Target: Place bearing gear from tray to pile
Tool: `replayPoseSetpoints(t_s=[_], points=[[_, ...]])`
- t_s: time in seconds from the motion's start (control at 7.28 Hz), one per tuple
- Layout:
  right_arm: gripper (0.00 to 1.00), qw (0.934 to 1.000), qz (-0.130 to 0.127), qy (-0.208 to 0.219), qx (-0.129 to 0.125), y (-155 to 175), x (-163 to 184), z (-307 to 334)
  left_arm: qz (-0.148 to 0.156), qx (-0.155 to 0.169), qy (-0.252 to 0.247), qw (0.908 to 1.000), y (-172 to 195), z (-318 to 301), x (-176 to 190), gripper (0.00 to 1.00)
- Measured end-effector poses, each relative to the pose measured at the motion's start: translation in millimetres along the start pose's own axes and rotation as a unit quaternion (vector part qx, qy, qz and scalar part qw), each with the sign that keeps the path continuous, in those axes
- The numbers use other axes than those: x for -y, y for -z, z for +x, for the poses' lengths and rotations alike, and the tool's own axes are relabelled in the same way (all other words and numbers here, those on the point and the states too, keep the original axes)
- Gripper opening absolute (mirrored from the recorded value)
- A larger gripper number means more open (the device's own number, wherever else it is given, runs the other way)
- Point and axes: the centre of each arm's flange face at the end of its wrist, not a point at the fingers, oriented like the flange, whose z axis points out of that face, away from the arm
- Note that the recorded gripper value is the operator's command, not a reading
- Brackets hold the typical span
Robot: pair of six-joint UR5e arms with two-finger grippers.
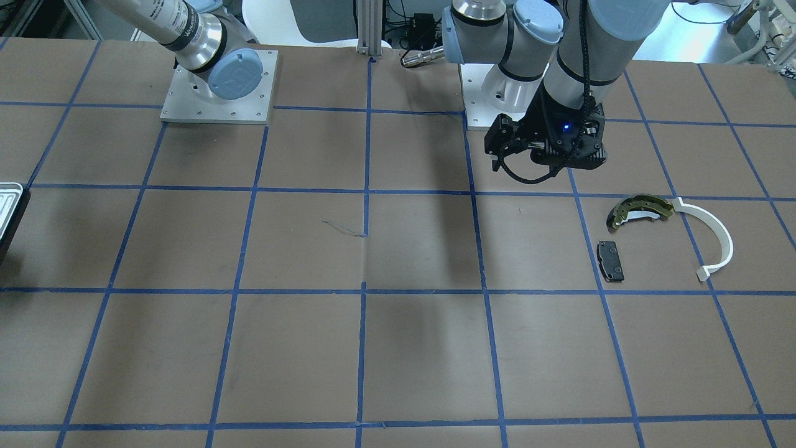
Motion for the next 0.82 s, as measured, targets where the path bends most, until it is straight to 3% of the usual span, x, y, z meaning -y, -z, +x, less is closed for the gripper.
replayPoseSetpoints(t_s=[0.27,0.82], points=[[0.45,1.0000,-0.008,0.004,0.002,-4.4,-2.2,-0.5,-0.001,0.000,-0.003,1.0000,-1.2,-0.1,0.5,1.00],[0.00,0.9999,-0.016,0.005,0.001,-9.0,-3.6,0.8,0.017,0.002,-0.008,0.9998,1.6,-0.4,2.5,1.00]])
